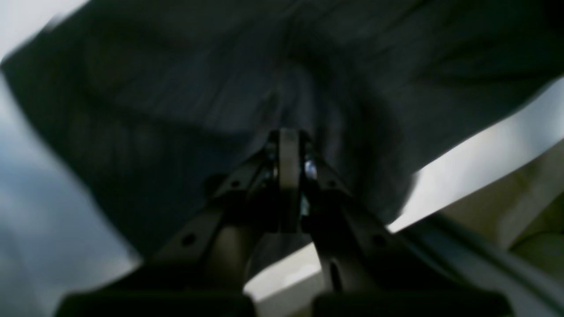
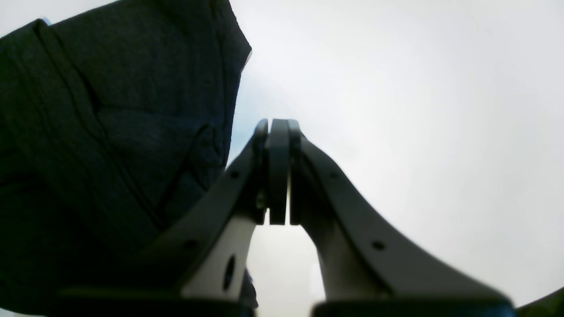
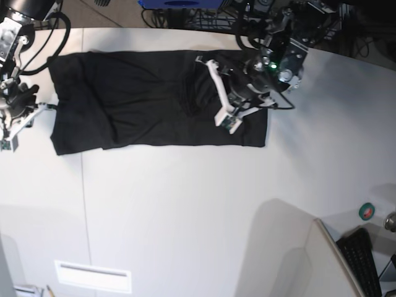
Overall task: Layout the t-shirt on the table in an organized manner, then fold the t-shirt properly
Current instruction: 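Lay the folded end down and press it flat with the left gripper, then press and smooth the folded end with the left gripper, then withdraw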
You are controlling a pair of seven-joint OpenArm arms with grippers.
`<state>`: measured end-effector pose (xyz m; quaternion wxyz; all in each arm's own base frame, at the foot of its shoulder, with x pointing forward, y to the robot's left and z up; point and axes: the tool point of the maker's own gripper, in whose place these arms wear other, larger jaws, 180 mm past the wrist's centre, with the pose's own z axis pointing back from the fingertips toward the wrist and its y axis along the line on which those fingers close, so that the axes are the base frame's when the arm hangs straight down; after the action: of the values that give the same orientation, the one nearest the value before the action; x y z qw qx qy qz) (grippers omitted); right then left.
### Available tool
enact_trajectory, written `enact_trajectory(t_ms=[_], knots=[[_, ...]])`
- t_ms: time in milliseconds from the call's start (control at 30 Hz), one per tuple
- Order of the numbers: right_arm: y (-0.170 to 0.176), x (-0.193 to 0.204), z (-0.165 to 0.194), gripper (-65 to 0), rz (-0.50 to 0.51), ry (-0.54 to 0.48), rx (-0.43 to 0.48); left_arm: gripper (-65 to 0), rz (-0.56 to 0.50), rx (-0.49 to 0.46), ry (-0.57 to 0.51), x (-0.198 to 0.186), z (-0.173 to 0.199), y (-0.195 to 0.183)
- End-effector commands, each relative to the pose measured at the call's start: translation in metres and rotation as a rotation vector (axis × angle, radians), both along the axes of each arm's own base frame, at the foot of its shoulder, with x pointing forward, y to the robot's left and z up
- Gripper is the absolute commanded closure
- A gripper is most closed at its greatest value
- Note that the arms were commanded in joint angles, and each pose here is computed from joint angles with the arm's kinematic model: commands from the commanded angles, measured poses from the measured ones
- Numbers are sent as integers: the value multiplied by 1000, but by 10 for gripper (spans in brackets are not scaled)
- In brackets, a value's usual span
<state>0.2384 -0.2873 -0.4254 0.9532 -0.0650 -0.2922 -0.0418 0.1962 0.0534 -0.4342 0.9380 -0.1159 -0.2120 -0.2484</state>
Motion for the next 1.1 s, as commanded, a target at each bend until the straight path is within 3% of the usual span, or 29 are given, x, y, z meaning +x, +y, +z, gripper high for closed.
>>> enact_trajectory(t_ms=[0,200,433,600,800,1067], knots=[[-7,7,10,0,2,-36,-23,0,8,-17,-19,4,5,1],[-7,9,11,0,2,-39,-23,0,99,30,25,8,-13,33],[-7,9,11,0,2,-39,-23,0,110,43,28,26,-20,36],[-7,9,11,0,2,-39,-23,0,120,28,10,49,-18,28],[-7,9,11,0,2,-40,-23,0,45,8,24,65,-23,-9],[-7,9,11,0,2,-39,-23,0,43,-42,3,100,-13,-42]])
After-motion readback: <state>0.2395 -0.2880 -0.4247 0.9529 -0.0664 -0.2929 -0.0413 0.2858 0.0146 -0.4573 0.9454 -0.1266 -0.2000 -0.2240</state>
